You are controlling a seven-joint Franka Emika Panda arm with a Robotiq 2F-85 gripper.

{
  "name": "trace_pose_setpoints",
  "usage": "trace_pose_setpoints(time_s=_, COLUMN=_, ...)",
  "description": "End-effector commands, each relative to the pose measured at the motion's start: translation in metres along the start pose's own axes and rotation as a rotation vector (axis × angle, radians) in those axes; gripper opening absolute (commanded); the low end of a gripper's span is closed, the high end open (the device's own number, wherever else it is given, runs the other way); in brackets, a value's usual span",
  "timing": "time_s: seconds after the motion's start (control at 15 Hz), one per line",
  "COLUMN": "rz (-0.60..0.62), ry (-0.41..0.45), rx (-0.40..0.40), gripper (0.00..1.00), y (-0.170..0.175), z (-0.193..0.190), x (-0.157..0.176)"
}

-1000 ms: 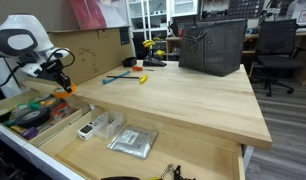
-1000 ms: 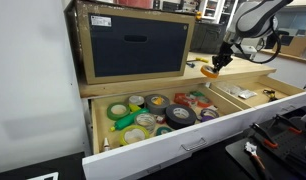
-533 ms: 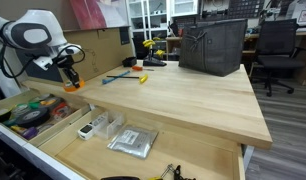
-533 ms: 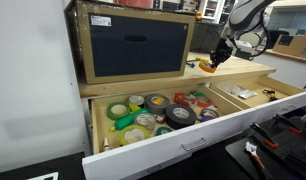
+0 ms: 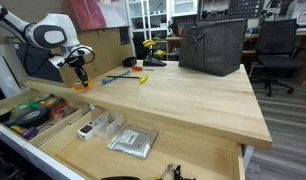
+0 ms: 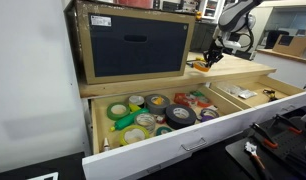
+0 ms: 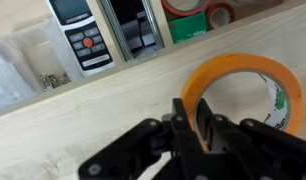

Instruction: Remove the orange tape from the drawer

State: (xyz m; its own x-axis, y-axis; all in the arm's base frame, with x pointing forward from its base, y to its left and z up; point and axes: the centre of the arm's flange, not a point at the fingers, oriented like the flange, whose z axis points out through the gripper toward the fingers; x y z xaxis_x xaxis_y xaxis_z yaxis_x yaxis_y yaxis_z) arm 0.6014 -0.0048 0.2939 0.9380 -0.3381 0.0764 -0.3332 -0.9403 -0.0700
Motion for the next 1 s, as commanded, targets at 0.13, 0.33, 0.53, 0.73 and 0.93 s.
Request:
trace_pose_setpoints(time_s=0.13, rz=0.07, ry=-0.084, rx=-0.018, gripper=0.04, y=-0.016, z=0.022, x=0.04)
trace_pose_setpoints(time_s=0.33, rz=0.083, ry=-0.096, rx=-0.029, gripper=0.04, y=-0.02, z=0.029, x=0.048)
trace_pose_setpoints(time_s=0.53, rz=0.089, ry=-0.095, rx=-0.042, gripper=0.42, y=-0.024, z=0.026, x=0.049)
trace_pose_setpoints(time_s=0.73, rz=0.072, ry=-0.061, rx=-0.058, gripper=0.57, y=-0.034, z=0.017, x=0.04)
trace_pose_setpoints(time_s=0.93, rz=0.036, ry=-0.03, rx=-0.075, gripper=0.78, y=-0.048, z=0.006, x=0.03)
